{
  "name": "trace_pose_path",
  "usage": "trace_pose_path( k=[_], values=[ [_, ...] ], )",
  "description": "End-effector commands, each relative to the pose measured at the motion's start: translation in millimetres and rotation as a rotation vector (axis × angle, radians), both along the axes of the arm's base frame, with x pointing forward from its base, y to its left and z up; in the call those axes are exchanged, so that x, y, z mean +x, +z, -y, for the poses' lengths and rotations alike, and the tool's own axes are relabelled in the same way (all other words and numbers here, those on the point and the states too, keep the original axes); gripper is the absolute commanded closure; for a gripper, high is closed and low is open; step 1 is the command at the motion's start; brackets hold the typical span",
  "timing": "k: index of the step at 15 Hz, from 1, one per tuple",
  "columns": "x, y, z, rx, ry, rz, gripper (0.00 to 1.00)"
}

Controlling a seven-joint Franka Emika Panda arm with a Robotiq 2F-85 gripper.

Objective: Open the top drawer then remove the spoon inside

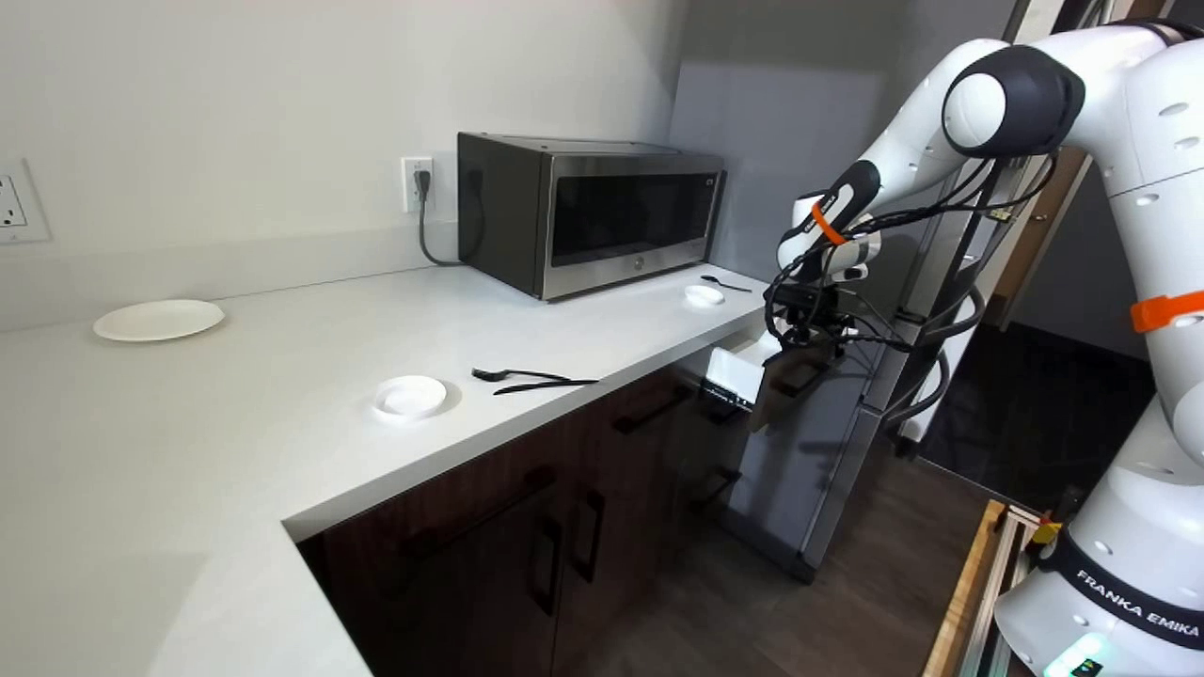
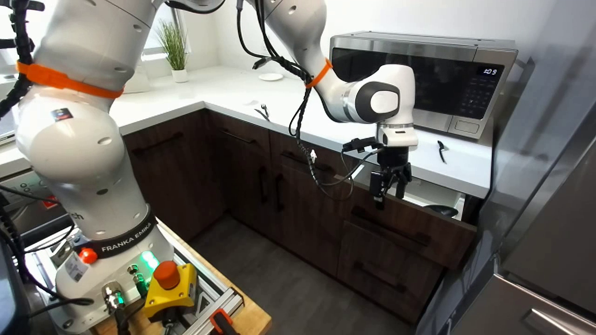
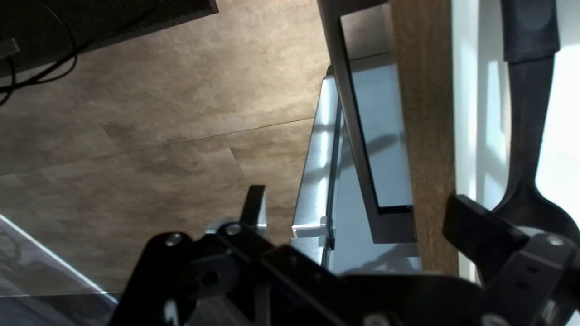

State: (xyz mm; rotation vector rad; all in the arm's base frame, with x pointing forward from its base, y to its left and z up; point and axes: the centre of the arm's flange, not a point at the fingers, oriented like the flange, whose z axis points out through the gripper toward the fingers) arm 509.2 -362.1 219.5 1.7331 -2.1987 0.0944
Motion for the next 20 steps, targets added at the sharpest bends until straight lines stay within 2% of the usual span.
trace_pose_path(
  k=[1,4,6,8,10,14,20],
  values=[
    [5,-7,-4,-0.013,-0.163,-0.106,0.00],
    [1,17,-3,0.017,-0.257,-0.139,0.00],
    [-7,33,3,0.031,-0.275,-0.178,0.00],
    [-13,49,8,0.087,-0.266,-0.120,0.00],
    [-11,56,7,0.117,-0.233,-0.105,0.00],
    [-6,42,1,0.200,-0.118,-0.112,0.00],
    [-5,16,-3,0.241,-0.057,-0.131,0.00]
  ],
)
